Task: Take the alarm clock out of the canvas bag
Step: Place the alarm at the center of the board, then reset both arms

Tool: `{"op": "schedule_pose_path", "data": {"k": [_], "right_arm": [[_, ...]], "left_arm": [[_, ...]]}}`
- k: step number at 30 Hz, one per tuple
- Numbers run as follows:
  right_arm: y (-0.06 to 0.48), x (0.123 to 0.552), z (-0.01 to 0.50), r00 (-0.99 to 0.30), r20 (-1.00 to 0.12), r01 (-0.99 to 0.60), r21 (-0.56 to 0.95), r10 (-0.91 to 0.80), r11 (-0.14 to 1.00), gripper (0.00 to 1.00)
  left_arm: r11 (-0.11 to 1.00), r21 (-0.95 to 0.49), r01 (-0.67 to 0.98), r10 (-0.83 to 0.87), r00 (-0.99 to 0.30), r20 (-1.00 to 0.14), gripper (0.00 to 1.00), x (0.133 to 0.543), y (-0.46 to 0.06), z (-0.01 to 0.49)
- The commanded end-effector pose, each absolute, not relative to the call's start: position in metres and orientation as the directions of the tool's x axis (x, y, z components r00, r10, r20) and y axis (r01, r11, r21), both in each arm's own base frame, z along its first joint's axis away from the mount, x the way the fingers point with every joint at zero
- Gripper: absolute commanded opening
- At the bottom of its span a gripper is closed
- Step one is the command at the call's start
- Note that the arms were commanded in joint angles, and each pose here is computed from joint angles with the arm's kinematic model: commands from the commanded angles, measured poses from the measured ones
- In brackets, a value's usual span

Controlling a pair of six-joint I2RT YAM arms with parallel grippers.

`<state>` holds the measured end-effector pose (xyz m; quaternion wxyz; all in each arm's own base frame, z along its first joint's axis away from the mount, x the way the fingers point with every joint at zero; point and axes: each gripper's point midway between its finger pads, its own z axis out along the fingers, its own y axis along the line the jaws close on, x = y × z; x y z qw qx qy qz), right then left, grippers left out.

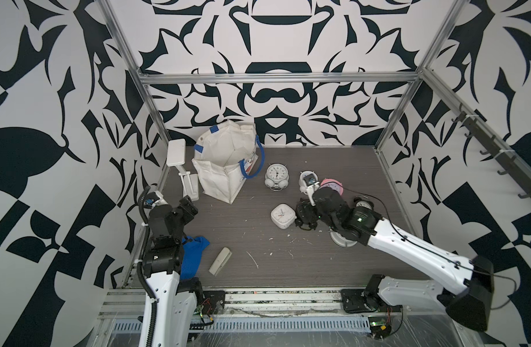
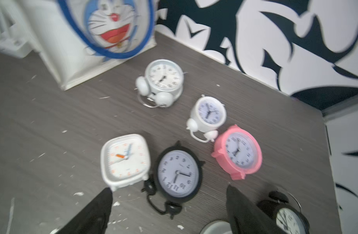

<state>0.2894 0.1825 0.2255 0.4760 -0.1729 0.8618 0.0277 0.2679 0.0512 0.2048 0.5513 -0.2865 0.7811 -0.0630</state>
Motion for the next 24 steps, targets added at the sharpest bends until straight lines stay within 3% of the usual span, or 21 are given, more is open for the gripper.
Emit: {"op": "schedule_pose_path", "data": {"k": [1, 7, 12, 16, 24], "right_arm": [[0.143, 0.295, 0.245, -0.369, -0.923, -0.197, -0.039, -0.111, 0.98, 0.99], [0.041, 0.294, 0.207, -0.315, -0.949, 0.118, -0.014, 0.024, 0.993, 1.0], [-0.006, 0.301, 0.174, -0.312, -0.947, 0.252, -0.002, 0.08, 0.968, 1.0], [-0.029, 0.313, 0.143, -0.32, -0.944, 0.303, -0.016, 0.085, 0.953, 1.0], [-0.022, 0.355, 0.12, -0.248, -0.969, 0.246, -0.056, 0.007, 0.968, 1.0]], "left_arm": [[0.828, -0.377, -0.416, -0.436, -0.052, -0.899, 0.83, 0.272, 0.074, 0.206], [0.806, -0.276, -0.524, -0.364, -0.07, -0.929, 0.84, 0.268, 0.095, 0.166], [0.826, -0.248, -0.506, -0.314, -0.048, -0.948, 0.9, 0.278, 0.095, 0.151], [0.85, -0.226, -0.476, -0.301, -0.086, -0.95, 0.9, 0.292, 0.091, 0.137], [0.888, -0.199, -0.415, -0.253, -0.08, -0.964, 0.92, 0.325, 0.085, 0.135]]}}
